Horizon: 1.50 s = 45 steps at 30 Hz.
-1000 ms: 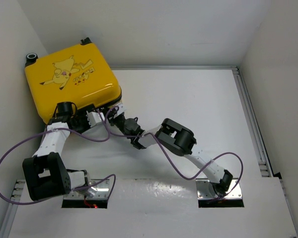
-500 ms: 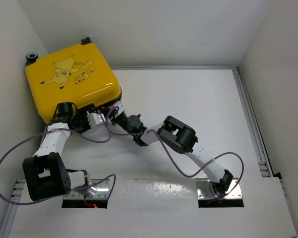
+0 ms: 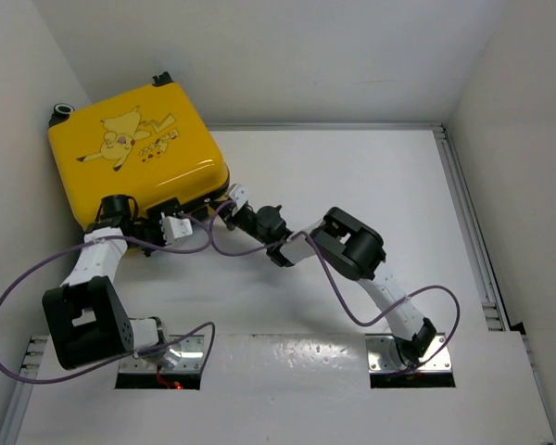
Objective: Pack the luggage
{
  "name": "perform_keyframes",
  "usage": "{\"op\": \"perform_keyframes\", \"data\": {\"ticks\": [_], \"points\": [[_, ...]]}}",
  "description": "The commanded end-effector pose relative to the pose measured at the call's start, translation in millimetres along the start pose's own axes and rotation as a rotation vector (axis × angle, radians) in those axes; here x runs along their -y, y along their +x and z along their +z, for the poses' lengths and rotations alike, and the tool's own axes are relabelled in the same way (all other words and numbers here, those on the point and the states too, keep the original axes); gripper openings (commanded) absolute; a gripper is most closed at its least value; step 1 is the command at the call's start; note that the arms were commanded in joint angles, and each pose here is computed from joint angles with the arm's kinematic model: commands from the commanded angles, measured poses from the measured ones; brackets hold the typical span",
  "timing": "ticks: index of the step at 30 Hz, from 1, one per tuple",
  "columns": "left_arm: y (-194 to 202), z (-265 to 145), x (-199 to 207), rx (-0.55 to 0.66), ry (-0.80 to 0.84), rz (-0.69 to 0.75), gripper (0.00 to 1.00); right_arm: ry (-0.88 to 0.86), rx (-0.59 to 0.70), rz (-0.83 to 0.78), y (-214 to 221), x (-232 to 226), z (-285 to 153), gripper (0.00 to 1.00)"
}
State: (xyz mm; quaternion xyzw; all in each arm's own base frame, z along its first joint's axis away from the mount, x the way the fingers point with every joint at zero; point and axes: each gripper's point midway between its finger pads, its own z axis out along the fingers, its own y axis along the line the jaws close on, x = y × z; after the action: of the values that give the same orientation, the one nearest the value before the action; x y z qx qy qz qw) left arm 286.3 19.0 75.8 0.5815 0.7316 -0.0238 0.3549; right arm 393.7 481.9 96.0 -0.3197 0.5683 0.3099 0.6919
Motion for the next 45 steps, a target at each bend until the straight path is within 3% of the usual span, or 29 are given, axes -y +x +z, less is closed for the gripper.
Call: {"op": "perform_keyframes", "data": {"ticks": [1, 6, 17, 21, 26, 28, 29, 31, 32, 33, 35, 37, 38, 39, 41, 42, 44, 45], "points": [[22.8, -6.8, 44.4, -0.067, 0.166, -0.104, 0.0, 0.212, 0.199, -0.077, -72.1, 85.2, -4.2, 0.0], [47.8, -12.8, 32.2, -0.135, 0.135, -0.104, 0.0, 0.227, 0.166, -0.087, -64.3, 103.5, -13.9, 0.0], [77.3, -13.9, 6.1, -0.194, 0.089, -0.111, 0.0, 0.352, 0.058, -0.087, -34.4, 193.1, -40.9, 0.0], [77.7, -13.7, 3.3, -0.194, 0.082, -0.094, 0.0, 0.371, 0.086, -0.061, -33.9, 219.4, -24.6, 0.0], [76.3, -9.5, 5.1, -0.196, 0.102, -0.074, 0.0, 0.317, 0.113, 0.011, -16.2, 213.9, 2.9, 0.0], [74.2, -10.0, 3.4, -0.202, 0.102, -0.049, 0.0, 0.315, 0.167, 0.033, -33.1, 217.8, 20.8, 0.0], [74.2, -10.0, 3.4, -0.202, 0.102, -0.049, 0.0, 0.311, 0.126, 0.04, -6.3, 213.2, 23.4, 0.0], [70.5, -10.7, 1.5, -0.2, 0.096, -0.035, 0.0, 0.325, 0.185, 0.045, -29.6, 222.0, 42.9, 0.0], [69.4, -12.3, 0.1, -0.201, 0.088, -0.03, 0.0, 0.325, 0.122, 0.07, 6.2, 219.0, 43.9, 0.0], [69.3, -12.3, 0.1, -0.201, 0.088, -0.03, 0.0, 0.322, 0.186, 0.059, -19.4, 222.7, 59.0, 0.0], [65.3, -13.8, -5.1, -0.199, 0.077, -0.013, 0.0, 0.33, 0.159, 0.071, 4.5, 225.8, 61.7, 0.0], [55.7, -14.8, -12.8, -0.171, 0.061, -0.029, 0.0, 0.327, 0.169, 0.074, 0.2, 225.8, 70.4, 0.0], [51.9, -15.8, -13.3, -0.157, 0.063, -0.044, 0.04, 0.343, 0.171, 0.084, -1.9, 228.3, 69.7, 0.03], [47.3, -17.2, -14.4, -0.141, 0.063, -0.065, 0.15, 0.347, 0.182, 0.085, -12.4, 229.8, 65.9, 0.08], [26.7, -20.9, -27.8, -0.072, 0.041, -0.095, 0.32, 0.34, 0.116, 0.098, 11.2, 220.5, 46.0, 0.18], [17.5, -25.6, -33.9, -0.045, 0.02, -0.111, 0.43, 0.352, 0.189, 0.081, -37.9, 232.0, 42.1, 0.22], [-14.4, -32.4, -52.2, 0.047, -0.025, -0.163, 0.6, 0.366, 0.143, 0.075, -37.9, 230.5, 14.3, 0.37], [-27.3, -36.8, -58.8, 0.08, -0.042, -0.176, 0.81, 0.356, 0.176, 0.044, -69.0, 233.8, 7.6, 0.42]]}}
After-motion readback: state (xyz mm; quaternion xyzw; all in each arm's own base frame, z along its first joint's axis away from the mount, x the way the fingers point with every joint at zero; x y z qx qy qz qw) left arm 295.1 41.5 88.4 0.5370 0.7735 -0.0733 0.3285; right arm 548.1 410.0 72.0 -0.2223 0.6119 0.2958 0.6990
